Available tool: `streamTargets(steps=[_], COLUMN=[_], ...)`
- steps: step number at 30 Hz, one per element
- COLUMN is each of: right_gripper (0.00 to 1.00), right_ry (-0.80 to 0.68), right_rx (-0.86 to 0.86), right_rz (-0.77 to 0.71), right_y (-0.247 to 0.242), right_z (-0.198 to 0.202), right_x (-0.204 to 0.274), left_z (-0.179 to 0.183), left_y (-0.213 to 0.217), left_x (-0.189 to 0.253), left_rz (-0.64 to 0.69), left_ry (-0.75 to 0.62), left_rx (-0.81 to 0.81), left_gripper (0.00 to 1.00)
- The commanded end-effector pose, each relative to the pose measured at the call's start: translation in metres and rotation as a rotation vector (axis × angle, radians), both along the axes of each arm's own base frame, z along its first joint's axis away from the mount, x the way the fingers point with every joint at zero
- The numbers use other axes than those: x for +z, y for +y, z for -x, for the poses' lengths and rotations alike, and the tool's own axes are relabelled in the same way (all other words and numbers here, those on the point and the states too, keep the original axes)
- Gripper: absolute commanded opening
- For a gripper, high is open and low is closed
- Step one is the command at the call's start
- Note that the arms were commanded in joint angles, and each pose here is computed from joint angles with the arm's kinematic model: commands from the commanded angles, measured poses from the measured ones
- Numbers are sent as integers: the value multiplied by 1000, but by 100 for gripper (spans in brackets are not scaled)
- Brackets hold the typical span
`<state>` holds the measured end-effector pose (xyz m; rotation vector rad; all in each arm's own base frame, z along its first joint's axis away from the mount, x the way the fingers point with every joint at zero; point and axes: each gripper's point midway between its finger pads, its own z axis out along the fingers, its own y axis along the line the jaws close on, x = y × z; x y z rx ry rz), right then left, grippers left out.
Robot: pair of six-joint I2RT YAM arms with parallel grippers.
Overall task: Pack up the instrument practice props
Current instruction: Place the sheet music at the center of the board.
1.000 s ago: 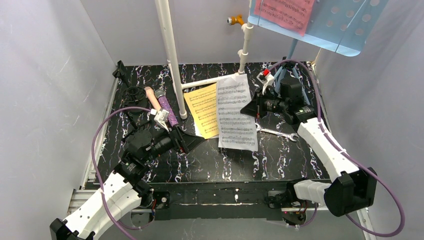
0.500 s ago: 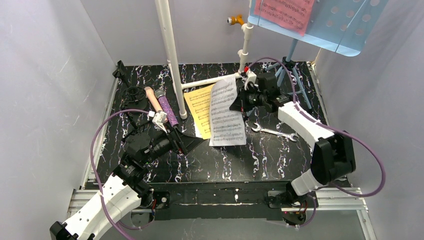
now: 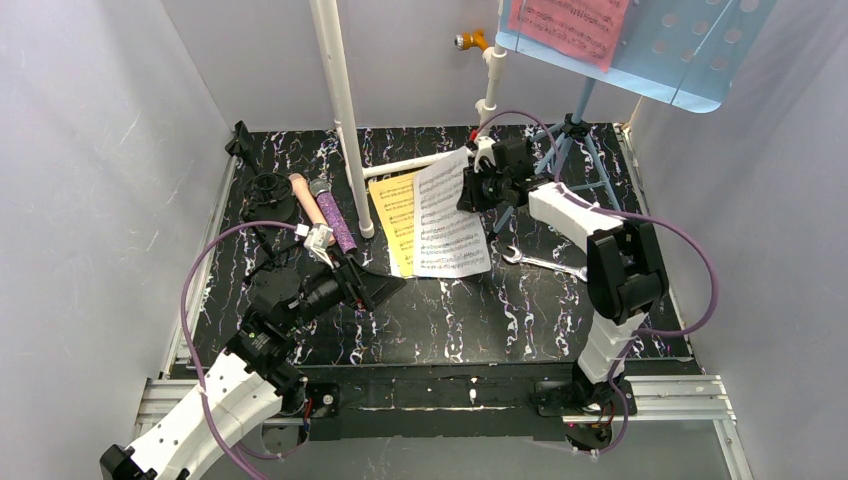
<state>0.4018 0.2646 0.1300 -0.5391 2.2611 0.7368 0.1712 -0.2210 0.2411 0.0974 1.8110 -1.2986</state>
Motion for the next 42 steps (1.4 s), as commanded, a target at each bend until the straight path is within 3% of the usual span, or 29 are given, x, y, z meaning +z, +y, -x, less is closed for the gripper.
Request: streamTargets(steps=[1,6,11,18,23,26,33,42], right_gripper=[37,76,93,96,98,98,98,98], right_ry=[-147,-221,-273,-402,-444,-451,-510,-629], right_rx=[19,135,214,164,168,229,626,571], right_rz=[38,87,120,264,283,257,25,-57], right_y=[11,28,29,-3,-14,-13,-2,-51], right_z=[-32,-27,-13,-16,-4,12,106,129], right_x=[20,28,43,75,93,102,168,251], left_z=[-4,-5,-6,-3,-2,-1,-4,-8], left_y=[0,0,-2,-4,-3,-3,-3,-8], left_x=[5,7,9,10,8,6,-5,-8], left_rz=[-2,-1,-4,4,9,12,10,5], left_ry=[-22,-24,-18,-12,-9,4,50,90], left_rx=[8,10,3,-14,-9,-13,6,-2], left_gripper=[98,98,98,98,98,98,98,98])
